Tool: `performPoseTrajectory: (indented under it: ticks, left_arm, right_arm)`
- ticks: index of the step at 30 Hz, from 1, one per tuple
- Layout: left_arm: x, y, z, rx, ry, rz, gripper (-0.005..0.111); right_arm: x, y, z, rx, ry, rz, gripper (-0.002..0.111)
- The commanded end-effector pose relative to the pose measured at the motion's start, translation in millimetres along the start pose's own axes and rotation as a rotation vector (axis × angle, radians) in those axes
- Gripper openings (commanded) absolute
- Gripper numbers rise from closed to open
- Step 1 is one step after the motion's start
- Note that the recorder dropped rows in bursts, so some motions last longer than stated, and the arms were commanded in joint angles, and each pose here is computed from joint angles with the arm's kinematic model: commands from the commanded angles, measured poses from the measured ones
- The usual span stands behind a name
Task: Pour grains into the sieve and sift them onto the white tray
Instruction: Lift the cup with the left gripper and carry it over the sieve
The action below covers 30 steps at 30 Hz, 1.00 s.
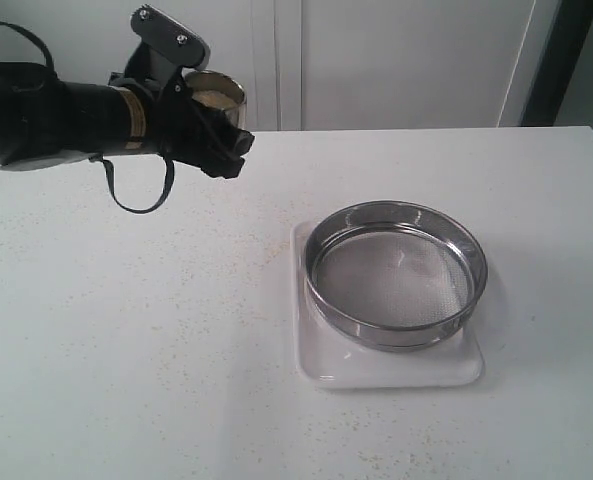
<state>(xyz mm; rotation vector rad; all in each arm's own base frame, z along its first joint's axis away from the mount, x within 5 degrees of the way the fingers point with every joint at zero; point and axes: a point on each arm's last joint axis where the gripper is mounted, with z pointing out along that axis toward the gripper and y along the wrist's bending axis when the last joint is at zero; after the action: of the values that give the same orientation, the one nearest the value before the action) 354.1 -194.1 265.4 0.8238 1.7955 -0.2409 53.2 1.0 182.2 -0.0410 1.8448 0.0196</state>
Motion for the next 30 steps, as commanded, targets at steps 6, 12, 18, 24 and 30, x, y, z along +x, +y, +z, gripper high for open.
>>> performPoseTrajectory:
  ticks: [6,12,18,24,30]
  left_arm:
    - [-11,-26.2,26,0.013,0.029,0.138,0.000]
    - [-13,-42.0,45,0.021,0.044,0.217,0.000]
    - [-18,-55.1,58,0.009,0.055,0.292,0.000]
    - [-21,-67.1,67,0.016,0.051,0.389,0.000]
    - [-25,-79.9,74,0.015,0.051,0.493,0.000]
  right_arm:
    - [0,0,0,0.001,-0.015,-0.004,0.000]
    - [0,0,0,0.001,-0.015,-0.004,0.000]
    - [0,0,0,0.002,-0.015,-0.006,0.000]
    - [0,0,0,0.002,-0.015,-0.006,0.000]
    - [0,0,0,0.001,-0.015,-0.004,0.000]
